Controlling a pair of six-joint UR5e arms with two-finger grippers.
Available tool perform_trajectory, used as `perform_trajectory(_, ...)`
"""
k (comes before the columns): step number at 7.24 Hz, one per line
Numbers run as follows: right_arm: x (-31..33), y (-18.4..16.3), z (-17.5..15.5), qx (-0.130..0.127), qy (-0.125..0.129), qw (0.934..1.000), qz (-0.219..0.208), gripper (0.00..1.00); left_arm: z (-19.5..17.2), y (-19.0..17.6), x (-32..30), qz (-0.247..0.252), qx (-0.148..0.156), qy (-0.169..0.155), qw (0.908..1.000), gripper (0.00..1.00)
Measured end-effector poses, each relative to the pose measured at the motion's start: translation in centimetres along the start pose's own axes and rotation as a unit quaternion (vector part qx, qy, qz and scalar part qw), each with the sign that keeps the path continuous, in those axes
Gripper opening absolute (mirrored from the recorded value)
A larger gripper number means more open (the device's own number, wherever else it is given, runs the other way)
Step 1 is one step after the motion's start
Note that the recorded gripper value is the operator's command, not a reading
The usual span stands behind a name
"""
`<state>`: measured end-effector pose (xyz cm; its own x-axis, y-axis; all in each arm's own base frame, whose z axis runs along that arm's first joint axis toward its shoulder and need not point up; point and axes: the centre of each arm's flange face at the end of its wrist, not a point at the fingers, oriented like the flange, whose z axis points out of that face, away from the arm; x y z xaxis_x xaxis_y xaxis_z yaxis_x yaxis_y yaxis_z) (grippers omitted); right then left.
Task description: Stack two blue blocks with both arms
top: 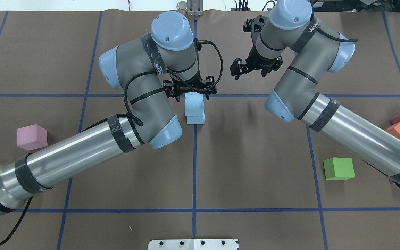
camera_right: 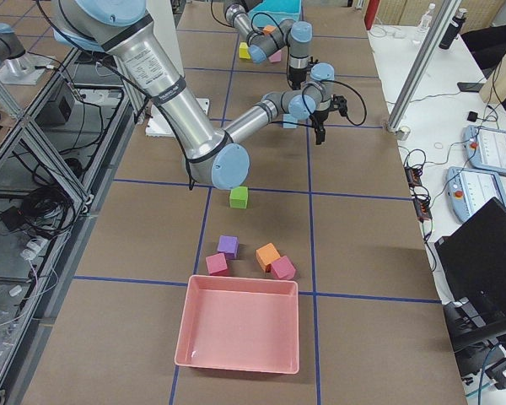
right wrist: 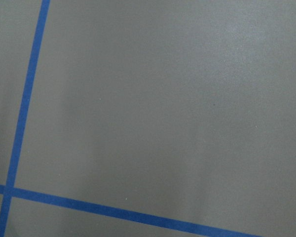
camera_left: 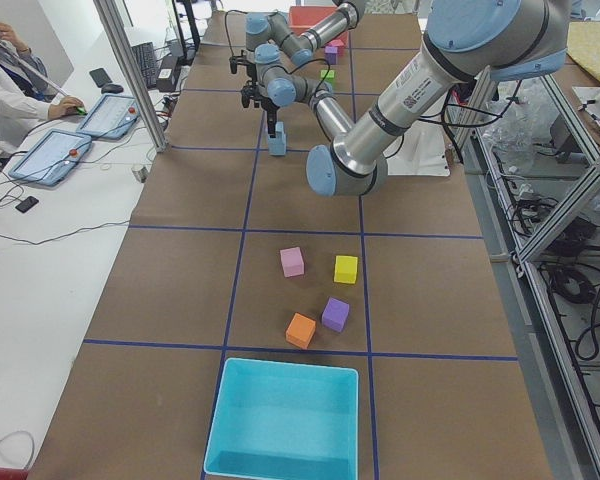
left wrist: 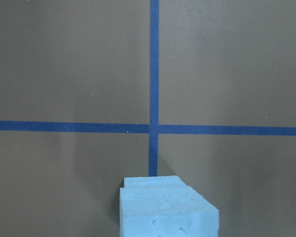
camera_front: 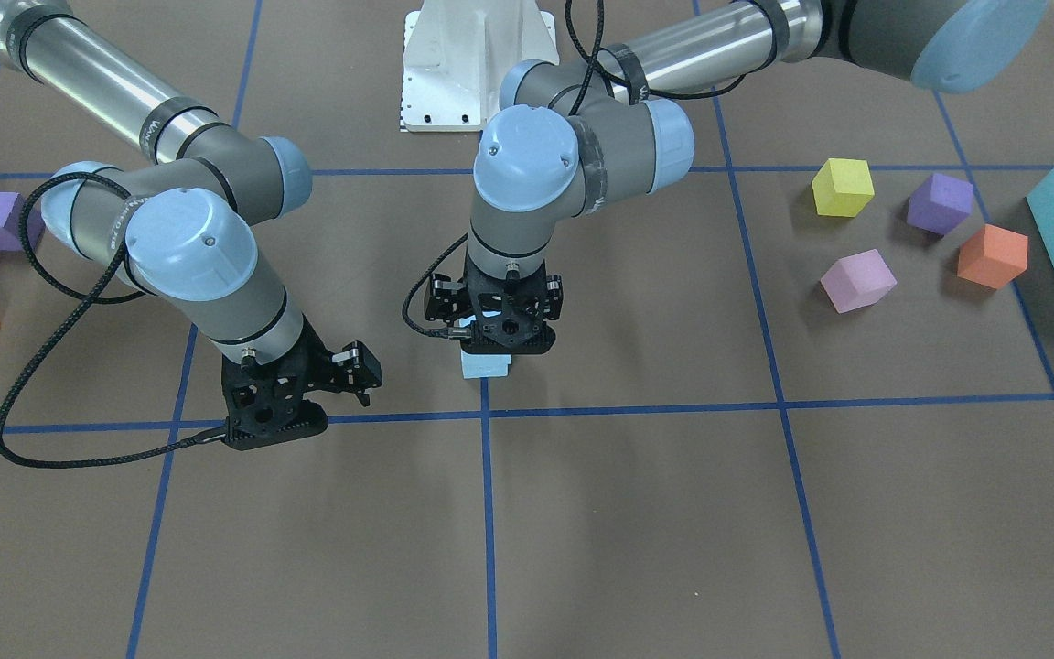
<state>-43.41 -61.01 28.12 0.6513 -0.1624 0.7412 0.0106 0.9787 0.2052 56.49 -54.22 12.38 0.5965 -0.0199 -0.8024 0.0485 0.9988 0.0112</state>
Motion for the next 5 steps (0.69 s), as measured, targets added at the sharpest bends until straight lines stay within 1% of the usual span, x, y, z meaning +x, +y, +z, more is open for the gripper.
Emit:
perform_trajectory(2, 4.9, -1.1, -4.1, 0.021, 0.001, 0.9998, -0.005, 1.00, -3.3, -2.0, -2.4, 0.008, 0.006, 0.016, 0.9998, 1.00)
perform_trajectory(3, 8.2, -1.4, -6.6, 0.030, 0.006, 0.9995, 0.006, 1.00, -5.8, -3.7, -5.5, 0.022, 0.003, 0.029, 0.9993, 1.00)
perform_trajectory(4, 11.7, -1.5, -9.3, 0.041, 0.013, 0.9989, 0.020, 1.00, -8.4, -5.4, -9.8, 0.040, 0.004, 0.038, 0.9985, 1.00)
perform_trajectory(5, 16.2, -0.2, -11.8, 0.050, 0.021, 0.9983, 0.019, 1.00, -11.7, -7.0, -15.8, 0.077, 0.011, 0.038, 0.9963, 1.00)
